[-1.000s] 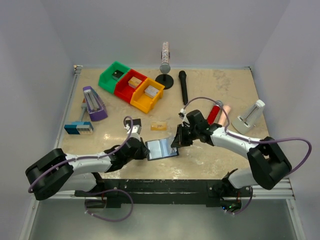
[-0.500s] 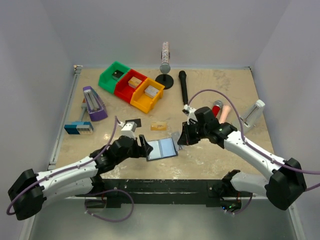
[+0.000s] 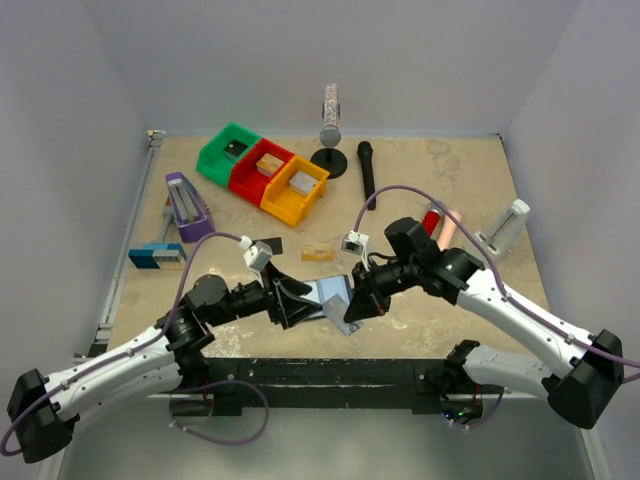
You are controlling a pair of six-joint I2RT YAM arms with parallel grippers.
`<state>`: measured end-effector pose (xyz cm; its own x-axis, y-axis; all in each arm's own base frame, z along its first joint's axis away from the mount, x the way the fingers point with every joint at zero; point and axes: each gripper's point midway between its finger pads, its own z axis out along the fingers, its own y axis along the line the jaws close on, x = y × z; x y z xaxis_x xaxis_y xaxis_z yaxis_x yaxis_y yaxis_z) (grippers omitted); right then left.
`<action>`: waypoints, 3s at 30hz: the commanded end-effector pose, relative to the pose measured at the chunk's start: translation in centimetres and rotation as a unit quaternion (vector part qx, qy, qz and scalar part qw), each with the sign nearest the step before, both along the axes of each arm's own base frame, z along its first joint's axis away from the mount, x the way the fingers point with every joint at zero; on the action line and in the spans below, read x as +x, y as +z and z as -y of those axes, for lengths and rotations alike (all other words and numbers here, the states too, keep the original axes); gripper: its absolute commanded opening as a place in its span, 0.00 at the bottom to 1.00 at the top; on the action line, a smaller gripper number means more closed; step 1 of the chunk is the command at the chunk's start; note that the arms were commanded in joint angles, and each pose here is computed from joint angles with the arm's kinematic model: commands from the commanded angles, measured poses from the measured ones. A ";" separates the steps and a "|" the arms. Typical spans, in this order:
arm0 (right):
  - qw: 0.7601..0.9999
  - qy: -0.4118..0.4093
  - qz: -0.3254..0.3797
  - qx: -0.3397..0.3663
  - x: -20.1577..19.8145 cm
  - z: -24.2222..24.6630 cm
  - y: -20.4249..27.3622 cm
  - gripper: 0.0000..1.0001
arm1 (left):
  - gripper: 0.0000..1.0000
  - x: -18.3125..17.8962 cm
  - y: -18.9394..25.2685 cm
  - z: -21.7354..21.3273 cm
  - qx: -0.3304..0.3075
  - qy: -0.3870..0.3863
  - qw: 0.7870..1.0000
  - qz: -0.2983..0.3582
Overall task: Take the credit cards out of the card holder
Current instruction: Place the credit card at the center of the board.
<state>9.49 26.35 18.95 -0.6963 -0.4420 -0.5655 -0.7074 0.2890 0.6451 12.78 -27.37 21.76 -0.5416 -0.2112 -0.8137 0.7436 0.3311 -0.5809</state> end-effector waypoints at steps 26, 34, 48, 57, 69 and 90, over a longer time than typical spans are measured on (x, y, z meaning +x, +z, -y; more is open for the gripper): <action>0.994 0.098 0.033 0.042 -3.4 -0.3 3.9 0.00 | 0.27 -5.0 2.0 3.2 -0.054 -0.204 0.977 0.031; 0.994 0.096 0.042 0.037 -3.3 -0.3 4.2 0.18 | 0.00 -5.3 2.1 3.4 -0.057 -0.215 0.974 0.030; 0.971 -0.186 0.102 0.112 3.7 0.3 6.3 0.63 | 0.00 3.0 3.6 -0.5 -0.198 0.081 0.976 -0.032; 0.958 -0.249 0.051 0.136 5.8 -0.8 5.3 0.63 | 0.00 3.0 4.2 -1.7 -0.246 0.094 0.964 -0.029; 0.949 -0.240 0.023 0.202 6.9 -1.6 6.9 0.58 | 0.00 2.1 4.8 -1.6 -0.271 0.067 0.960 -0.025; 0.951 -0.188 0.010 0.245 5.7 -2.2 8.3 0.00 | 0.20 2.1 4.4 -1.4 -0.260 0.066 0.963 -0.026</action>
